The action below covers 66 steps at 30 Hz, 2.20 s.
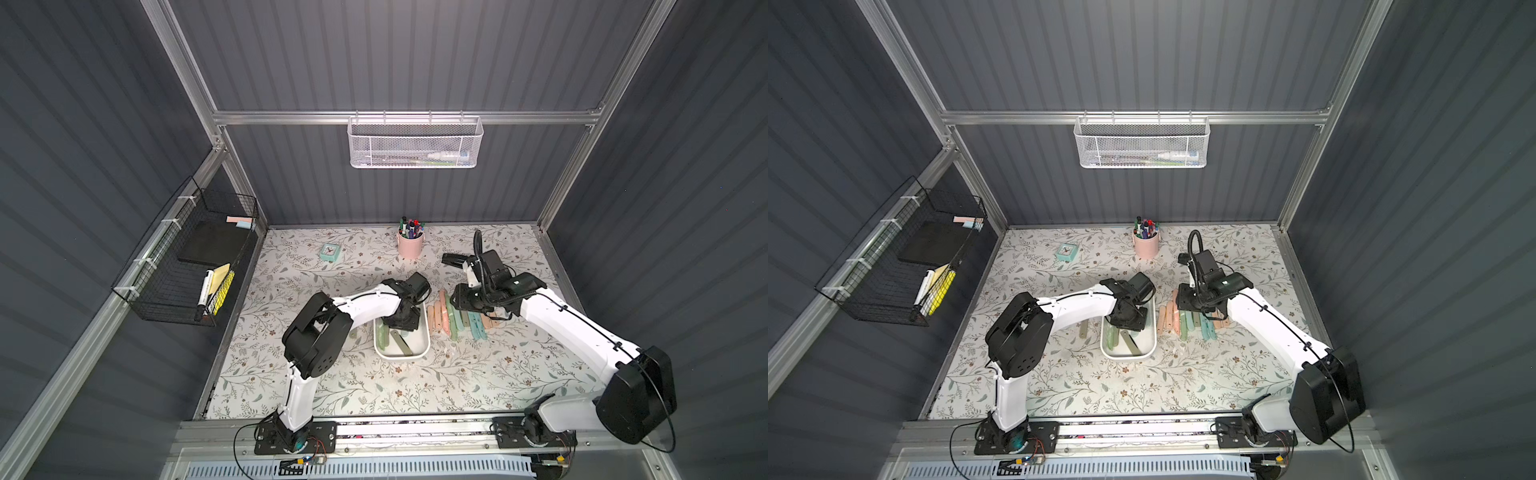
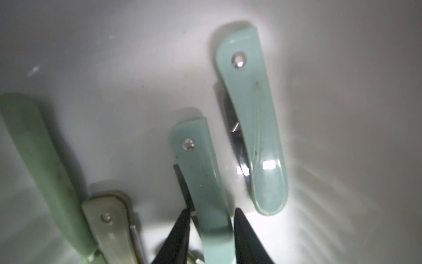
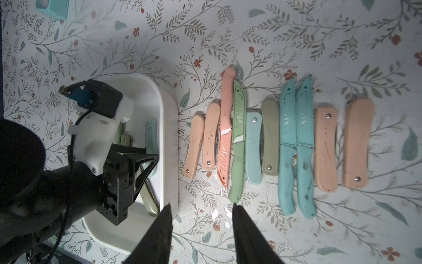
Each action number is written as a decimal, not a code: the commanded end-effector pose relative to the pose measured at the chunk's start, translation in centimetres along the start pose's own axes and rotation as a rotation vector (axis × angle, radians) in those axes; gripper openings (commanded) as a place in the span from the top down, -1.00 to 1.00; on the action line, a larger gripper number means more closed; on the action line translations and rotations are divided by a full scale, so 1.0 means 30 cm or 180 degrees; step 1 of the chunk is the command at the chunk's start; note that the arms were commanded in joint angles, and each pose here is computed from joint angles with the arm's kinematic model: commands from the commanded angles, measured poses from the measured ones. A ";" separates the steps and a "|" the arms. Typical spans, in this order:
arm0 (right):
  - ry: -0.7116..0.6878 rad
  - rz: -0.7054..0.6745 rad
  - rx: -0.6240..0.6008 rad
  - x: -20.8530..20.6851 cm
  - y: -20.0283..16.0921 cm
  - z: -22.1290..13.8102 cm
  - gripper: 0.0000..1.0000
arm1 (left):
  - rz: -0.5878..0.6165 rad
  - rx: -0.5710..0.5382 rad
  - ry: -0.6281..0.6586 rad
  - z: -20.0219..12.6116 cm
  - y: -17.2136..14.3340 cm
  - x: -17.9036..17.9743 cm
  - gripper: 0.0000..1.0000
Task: Take the fruit knife out of the storage box
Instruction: Pick up the fruit knife from the storage box.
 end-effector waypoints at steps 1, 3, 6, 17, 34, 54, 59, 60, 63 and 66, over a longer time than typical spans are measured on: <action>-0.0049 0.0034 0.0030 -0.004 -0.006 0.006 0.08 | -0.0026 0.0060 0.0111 0.013 0.016 0.007 0.37; -0.0041 0.0030 0.0025 -0.001 -0.004 0.004 0.08 | -0.0030 0.0037 0.0095 0.011 0.031 0.001 0.38; -0.0053 0.0021 0.0015 -0.002 -0.002 -0.002 0.08 | -0.0035 0.0007 0.0098 0.004 0.041 -0.002 0.48; -0.0060 0.0018 0.0008 -0.002 0.001 -0.003 0.08 | -0.0038 0.0025 0.0284 0.027 0.037 0.025 0.05; -0.0102 0.0020 -0.0007 -0.013 -0.002 -0.002 0.08 | -0.0044 0.0229 0.0463 0.085 -0.001 0.052 0.44; -0.0106 0.0039 -0.0004 -0.017 -0.005 0.002 0.07 | -0.0023 -0.0429 0.0281 -0.225 0.105 0.036 0.61; -0.0080 0.0042 0.0050 -0.012 -0.011 0.013 0.07 | -0.0054 -0.0552 0.0257 -0.330 0.091 0.081 0.57; -0.0075 0.0042 0.0053 -0.011 -0.012 0.012 0.08 | -0.0094 -0.0586 0.0248 -0.348 0.082 0.104 0.57; -0.0071 0.0042 0.0053 -0.011 -0.012 0.012 0.07 | -0.0240 -0.0660 0.0242 -0.401 0.045 0.196 0.55; -0.0066 0.0040 0.0051 -0.011 -0.013 0.012 0.07 | -0.0412 -0.0606 0.0337 -0.403 -0.040 0.312 0.54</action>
Point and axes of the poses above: each gripper's point midway between its finger pads, its own z axis out along the fingers, its own x axis along the line the jaws close on, y = z × x, the point moved 3 cm from there along -z, back along the fingers, and after that the axes turned 14 degrees about z, right-handed, at the moved point
